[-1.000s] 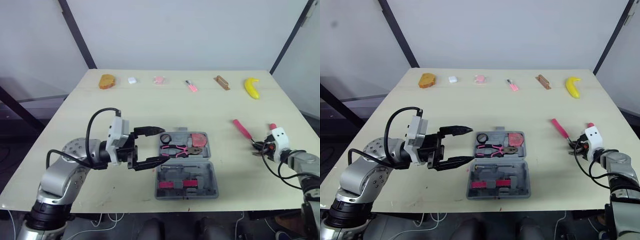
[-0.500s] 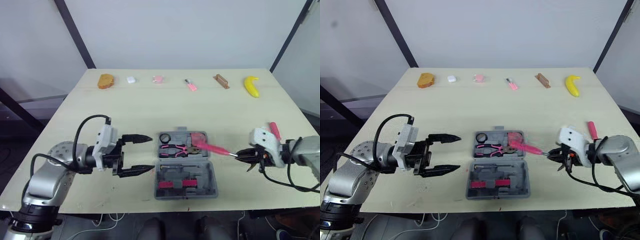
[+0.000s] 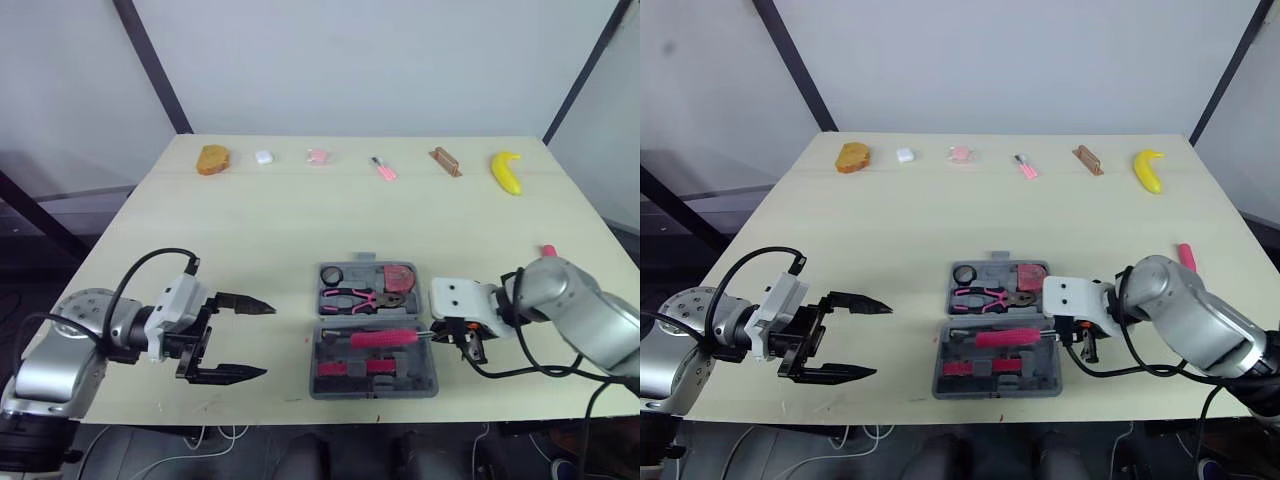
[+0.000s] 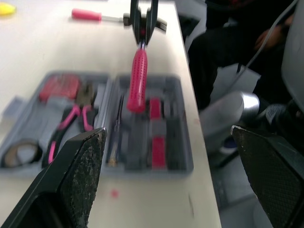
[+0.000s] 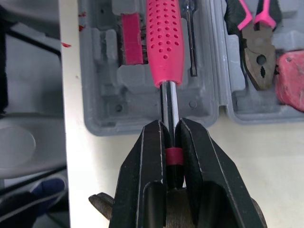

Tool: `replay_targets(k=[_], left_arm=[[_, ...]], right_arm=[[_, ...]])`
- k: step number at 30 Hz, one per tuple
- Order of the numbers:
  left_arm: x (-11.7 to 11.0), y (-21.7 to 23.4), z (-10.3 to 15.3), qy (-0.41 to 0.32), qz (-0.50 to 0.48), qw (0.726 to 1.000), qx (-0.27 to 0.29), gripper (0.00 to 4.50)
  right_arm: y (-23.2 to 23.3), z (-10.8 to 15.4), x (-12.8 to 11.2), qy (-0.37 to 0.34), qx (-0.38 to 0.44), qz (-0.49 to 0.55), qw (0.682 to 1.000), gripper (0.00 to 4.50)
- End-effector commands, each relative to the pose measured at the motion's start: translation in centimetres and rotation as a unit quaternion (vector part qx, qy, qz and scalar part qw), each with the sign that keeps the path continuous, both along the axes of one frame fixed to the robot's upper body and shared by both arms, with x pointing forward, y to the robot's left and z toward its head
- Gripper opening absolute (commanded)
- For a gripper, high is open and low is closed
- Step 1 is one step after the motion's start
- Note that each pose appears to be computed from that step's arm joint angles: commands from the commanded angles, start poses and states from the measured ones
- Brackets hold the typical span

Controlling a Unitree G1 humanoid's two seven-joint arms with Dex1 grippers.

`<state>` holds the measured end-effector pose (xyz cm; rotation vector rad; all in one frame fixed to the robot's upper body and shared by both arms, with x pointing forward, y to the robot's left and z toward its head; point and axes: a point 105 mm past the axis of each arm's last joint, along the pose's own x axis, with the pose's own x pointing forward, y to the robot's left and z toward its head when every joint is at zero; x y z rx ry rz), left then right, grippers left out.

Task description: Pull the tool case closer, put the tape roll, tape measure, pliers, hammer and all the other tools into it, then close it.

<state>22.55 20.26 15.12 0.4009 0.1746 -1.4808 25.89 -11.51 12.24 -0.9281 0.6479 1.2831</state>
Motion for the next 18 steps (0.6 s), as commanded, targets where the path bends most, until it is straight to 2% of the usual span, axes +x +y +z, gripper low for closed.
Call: replay_targets(k=[1, 10, 18], left_arm=[[-0.3, 0.2, 0.6, -0.011, -0.021, 1.0, 0.007, 4.5], [-0.1, 0.6, 0.2, -0.01, -0.024, 0.999, 0.029, 4.5], [-0.3, 0.3, 0.0, -0.008, -0.027, 0.999, 0.031, 4.5]], right_arm=[[1.1, 0.5, -0.1, -0.022, -0.019, 0.007, 1.0, 0.14], [3.9, -0.4, 1.1, -0.024, -0.031, -0.013, 0.999, 0.14], [5.5, -1.7, 0.9, -0.015, -0.04, 0.008, 0.999, 0.14]])
